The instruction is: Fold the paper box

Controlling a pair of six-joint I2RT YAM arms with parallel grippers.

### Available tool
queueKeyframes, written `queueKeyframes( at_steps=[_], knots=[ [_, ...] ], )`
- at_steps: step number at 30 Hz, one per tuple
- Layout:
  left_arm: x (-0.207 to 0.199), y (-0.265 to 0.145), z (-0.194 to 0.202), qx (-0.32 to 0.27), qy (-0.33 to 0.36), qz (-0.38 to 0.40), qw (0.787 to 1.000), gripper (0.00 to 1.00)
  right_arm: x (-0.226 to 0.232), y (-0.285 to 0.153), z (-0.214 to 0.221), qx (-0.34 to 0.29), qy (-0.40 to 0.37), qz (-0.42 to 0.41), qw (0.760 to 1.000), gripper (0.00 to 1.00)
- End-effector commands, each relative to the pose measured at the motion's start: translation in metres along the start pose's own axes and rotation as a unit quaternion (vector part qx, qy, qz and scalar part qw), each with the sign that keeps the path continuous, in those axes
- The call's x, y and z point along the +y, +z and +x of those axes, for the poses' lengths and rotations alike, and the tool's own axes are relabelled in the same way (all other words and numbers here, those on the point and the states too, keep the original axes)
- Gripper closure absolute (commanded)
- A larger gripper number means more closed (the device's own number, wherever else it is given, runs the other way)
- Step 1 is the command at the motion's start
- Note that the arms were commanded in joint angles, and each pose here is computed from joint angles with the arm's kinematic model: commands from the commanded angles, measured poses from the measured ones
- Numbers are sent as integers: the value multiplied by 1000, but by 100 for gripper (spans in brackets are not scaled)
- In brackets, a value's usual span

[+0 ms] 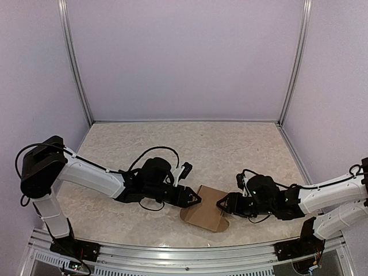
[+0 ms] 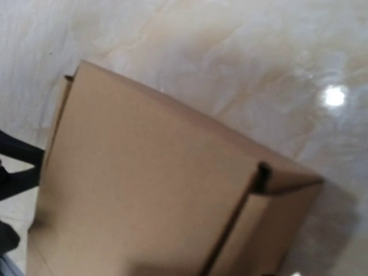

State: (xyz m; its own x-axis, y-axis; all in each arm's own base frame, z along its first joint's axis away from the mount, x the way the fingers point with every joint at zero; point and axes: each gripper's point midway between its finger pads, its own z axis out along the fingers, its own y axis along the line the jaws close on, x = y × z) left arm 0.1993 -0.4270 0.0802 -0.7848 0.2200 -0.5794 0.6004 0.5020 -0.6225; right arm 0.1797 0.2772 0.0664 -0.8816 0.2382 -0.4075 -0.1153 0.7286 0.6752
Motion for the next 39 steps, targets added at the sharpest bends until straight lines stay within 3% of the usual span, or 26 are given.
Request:
queueKeyframes(
  at_steps=[1,10,15,25,32,39],
  knots=[
    [13,1,3,2,-19,-13,1000,51,8,8,-1,3,15,-23,1000,50],
    [36,-11,19,0,-50,-43,998,62,9,24,-6,8,-2,-17,1000,70],
    [41,-19,22,-6,-58,-54,997,64,15,33,-9,20,-16,-21,999,78],
    [45,-54,7,-55,-80,-74,993,40,17,41,-13,37,-48,-16,998,100],
    [30,-69,4,-87,-125,-26,988,28,15,40,-13,39,-58,-12,997,100],
    [22,-68,6,-95,-173,12,980,24,18,37,-17,31,-68,-16,997,100]
  ],
)
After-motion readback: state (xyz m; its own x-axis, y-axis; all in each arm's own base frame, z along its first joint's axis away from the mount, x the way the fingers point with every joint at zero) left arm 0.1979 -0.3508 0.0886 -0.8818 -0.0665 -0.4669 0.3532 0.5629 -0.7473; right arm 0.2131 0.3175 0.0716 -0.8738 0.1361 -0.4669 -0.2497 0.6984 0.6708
